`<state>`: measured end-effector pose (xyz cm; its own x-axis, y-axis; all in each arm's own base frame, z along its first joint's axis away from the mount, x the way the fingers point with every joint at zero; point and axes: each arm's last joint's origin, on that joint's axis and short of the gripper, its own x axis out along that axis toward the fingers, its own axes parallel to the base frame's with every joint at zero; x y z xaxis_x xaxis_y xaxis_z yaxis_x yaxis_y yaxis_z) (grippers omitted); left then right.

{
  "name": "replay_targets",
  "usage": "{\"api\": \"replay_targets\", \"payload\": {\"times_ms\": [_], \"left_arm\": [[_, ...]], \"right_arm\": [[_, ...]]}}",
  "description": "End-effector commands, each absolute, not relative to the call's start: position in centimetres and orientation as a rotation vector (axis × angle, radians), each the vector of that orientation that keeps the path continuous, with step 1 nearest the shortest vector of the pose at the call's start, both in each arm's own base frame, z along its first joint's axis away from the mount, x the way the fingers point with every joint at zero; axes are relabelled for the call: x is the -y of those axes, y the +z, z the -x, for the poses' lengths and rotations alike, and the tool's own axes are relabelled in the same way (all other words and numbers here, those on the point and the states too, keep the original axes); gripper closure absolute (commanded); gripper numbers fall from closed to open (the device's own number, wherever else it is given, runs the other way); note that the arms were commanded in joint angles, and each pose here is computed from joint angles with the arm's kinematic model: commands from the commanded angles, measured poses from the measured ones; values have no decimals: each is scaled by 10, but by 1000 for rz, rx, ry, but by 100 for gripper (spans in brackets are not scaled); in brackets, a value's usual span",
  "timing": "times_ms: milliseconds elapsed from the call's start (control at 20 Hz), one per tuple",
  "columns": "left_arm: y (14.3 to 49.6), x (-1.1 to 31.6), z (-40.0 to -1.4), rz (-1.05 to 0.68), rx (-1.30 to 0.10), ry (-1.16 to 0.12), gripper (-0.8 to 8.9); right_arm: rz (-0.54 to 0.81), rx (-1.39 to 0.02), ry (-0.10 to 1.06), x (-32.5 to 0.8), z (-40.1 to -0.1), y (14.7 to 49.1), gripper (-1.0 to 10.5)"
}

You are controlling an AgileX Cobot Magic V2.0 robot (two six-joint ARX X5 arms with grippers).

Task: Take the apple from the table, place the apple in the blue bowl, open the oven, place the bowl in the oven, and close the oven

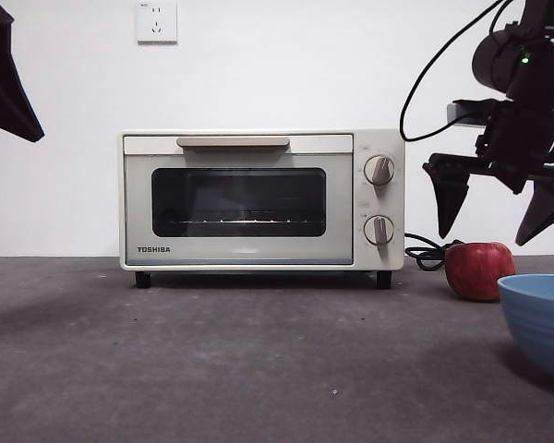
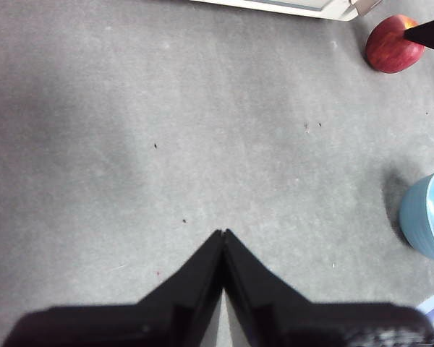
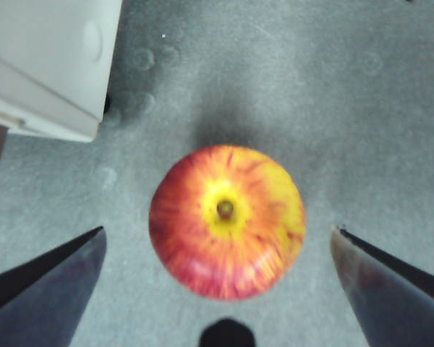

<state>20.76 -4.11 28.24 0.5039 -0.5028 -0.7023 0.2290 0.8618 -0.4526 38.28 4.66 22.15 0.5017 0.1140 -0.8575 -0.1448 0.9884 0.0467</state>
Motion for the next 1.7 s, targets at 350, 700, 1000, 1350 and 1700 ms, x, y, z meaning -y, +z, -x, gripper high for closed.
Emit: {"api": "replay_targets", "payload": {"times_ms": [350, 700, 1000, 1350, 1700], "left_arm": [[283, 42, -208, 303, -934, -464, 817], [283, 42, -208, 303, -937, -463, 818], [282, 42, -207, 305, -951, -461, 817], [282, 41, -206, 301, -958, -460, 818], [282, 42, -207, 297, -944, -465, 818]], "right_arm": [[42, -1095, 156, -49, -400, 187, 348], [38, -1074, 149, -50, -405, 182, 895], [52, -1112, 125, -48, -398, 187, 960], [-25, -1113, 267, -49, -348, 262, 958], [54, -1092, 393, -75, -266, 325, 958]]}}
